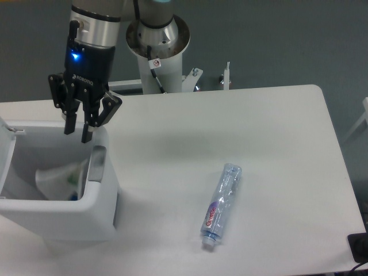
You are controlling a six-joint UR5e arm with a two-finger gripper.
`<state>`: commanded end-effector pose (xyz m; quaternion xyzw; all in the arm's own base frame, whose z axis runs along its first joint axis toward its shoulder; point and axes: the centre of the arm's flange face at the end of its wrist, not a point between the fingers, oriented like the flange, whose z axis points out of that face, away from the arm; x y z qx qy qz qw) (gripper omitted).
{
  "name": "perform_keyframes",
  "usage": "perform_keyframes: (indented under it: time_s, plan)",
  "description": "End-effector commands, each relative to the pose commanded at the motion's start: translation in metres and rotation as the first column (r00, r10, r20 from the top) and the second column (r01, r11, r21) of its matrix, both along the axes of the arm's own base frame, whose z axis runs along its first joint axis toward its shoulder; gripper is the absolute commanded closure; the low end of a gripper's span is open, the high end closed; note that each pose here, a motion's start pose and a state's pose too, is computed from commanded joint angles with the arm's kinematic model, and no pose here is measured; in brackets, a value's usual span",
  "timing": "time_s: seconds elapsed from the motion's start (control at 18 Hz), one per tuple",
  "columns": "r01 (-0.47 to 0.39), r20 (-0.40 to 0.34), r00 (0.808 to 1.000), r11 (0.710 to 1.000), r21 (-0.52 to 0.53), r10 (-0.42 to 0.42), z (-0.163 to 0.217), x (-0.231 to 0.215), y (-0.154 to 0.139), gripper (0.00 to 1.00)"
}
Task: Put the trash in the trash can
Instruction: 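Open the right gripper to drop the paper into the bin, then move the open right gripper back over the clear plastic bottle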
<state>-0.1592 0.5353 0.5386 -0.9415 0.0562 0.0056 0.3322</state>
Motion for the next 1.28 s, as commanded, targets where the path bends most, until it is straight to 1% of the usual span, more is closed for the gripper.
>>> perform_keyframes:
  time_s: [0.11, 0.22, 0.33, 0.39, 0.44, 0.56, 0.61, 0.72, 0.78, 0.89, 1.0, 1.11, 1.22, 1.28]
  plan:
    - [-0.004, 0.003, 1.0, 1.0, 0.0, 0.004, 0.001, 0.0, 0.0, 0.04]
    - [-0.032, 0.014, 0.999, 0.999, -0.004, 0.032, -0.001, -0.014, 0.0, 0.04]
    - [-0.102, 0.03, 0.994, 0.994, -0.031, 0.103, -0.018, -0.062, -0.004, 0.02]
    - [-0.151, 0.042, 0.987, 0.987, -0.055, 0.153, -0.034, -0.098, -0.005, 0.01]
    - [-0.183, 0.047, 0.981, 0.981, -0.064, 0.186, -0.041, -0.121, -0.008, 0.01]
    - [-0.266, 0.059, 0.961, 0.96, -0.087, 0.271, -0.059, -0.186, -0.02, 0.01]
    - [-0.294, 0.061, 0.952, 0.952, -0.091, 0.3, -0.063, -0.21, -0.025, 0.01]
    - [-0.325, 0.073, 0.94, 0.939, -0.11, 0.333, -0.081, -0.242, -0.029, 0.01]
    - [-0.337, 0.079, 0.934, 0.934, -0.12, 0.347, -0.09, -0.257, -0.03, 0.01]
    - [-0.342, 0.087, 0.931, 0.929, -0.143, 0.356, -0.112, -0.283, -0.027, 0.01]
    - [-0.33, 0.084, 0.934, 0.928, -0.171, 0.348, -0.14, -0.313, -0.036, 0.0]
    - [-0.306, 0.083, 0.941, 0.93, -0.204, 0.328, -0.166, -0.325, -0.041, 0.01]
    - [-0.308, 0.032, 0.945, 0.919, -0.245, 0.326, -0.172, -0.331, -0.048, 0.0]
    - [-0.306, 0.025, 0.946, 0.916, -0.26, 0.323, -0.177, -0.332, -0.049, 0.0]
